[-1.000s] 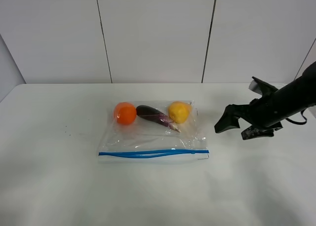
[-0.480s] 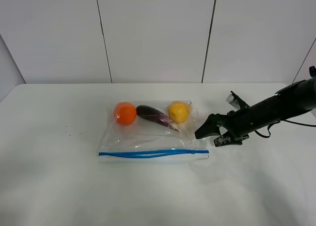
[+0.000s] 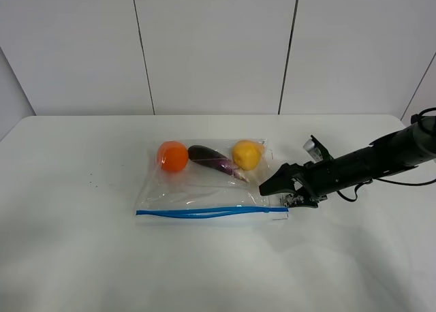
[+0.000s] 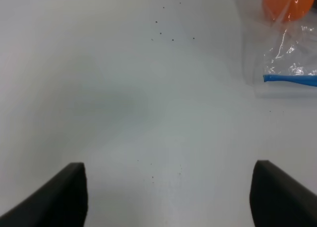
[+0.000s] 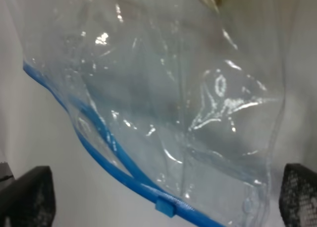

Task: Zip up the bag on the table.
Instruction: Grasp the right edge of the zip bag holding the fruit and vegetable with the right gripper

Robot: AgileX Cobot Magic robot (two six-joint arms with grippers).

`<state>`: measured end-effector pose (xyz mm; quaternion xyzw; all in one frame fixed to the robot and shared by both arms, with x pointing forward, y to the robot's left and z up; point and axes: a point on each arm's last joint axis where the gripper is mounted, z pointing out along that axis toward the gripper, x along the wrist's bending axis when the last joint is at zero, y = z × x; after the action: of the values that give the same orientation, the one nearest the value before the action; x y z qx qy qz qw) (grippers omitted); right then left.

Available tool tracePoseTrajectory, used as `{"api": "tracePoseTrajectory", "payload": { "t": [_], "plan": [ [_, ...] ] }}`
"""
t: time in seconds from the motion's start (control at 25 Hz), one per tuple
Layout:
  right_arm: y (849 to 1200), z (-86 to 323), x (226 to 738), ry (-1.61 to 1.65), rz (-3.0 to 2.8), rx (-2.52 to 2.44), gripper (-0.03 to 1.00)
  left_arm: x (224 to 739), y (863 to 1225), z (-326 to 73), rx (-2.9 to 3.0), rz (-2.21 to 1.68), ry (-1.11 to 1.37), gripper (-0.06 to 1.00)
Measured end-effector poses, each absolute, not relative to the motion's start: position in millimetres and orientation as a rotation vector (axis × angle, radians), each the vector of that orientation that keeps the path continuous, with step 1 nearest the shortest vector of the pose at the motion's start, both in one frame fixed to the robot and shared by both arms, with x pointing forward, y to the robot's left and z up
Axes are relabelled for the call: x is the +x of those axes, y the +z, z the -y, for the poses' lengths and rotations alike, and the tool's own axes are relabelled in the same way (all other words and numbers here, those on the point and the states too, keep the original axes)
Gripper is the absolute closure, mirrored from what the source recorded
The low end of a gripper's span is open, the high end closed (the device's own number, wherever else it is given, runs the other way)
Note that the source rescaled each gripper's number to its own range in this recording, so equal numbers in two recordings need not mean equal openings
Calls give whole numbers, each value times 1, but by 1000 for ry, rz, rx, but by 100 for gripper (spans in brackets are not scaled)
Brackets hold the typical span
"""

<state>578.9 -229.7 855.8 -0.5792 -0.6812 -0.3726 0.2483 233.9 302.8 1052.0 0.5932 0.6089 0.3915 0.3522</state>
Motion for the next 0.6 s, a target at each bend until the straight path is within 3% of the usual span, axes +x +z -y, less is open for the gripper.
{"api": "tracePoseTrajectory", "payload": {
  "t": [0.2, 0.6],
  "plan": [
    [848, 229, 578, -1004, 1827, -1581, 22, 234, 1052, -303, 1535, -1576, 1013, -2],
    [848, 229, 579, -1016, 1814, -1589, 51, 234, 1052, -303, 1535, -1576, 1013, -2]
  ]
}}
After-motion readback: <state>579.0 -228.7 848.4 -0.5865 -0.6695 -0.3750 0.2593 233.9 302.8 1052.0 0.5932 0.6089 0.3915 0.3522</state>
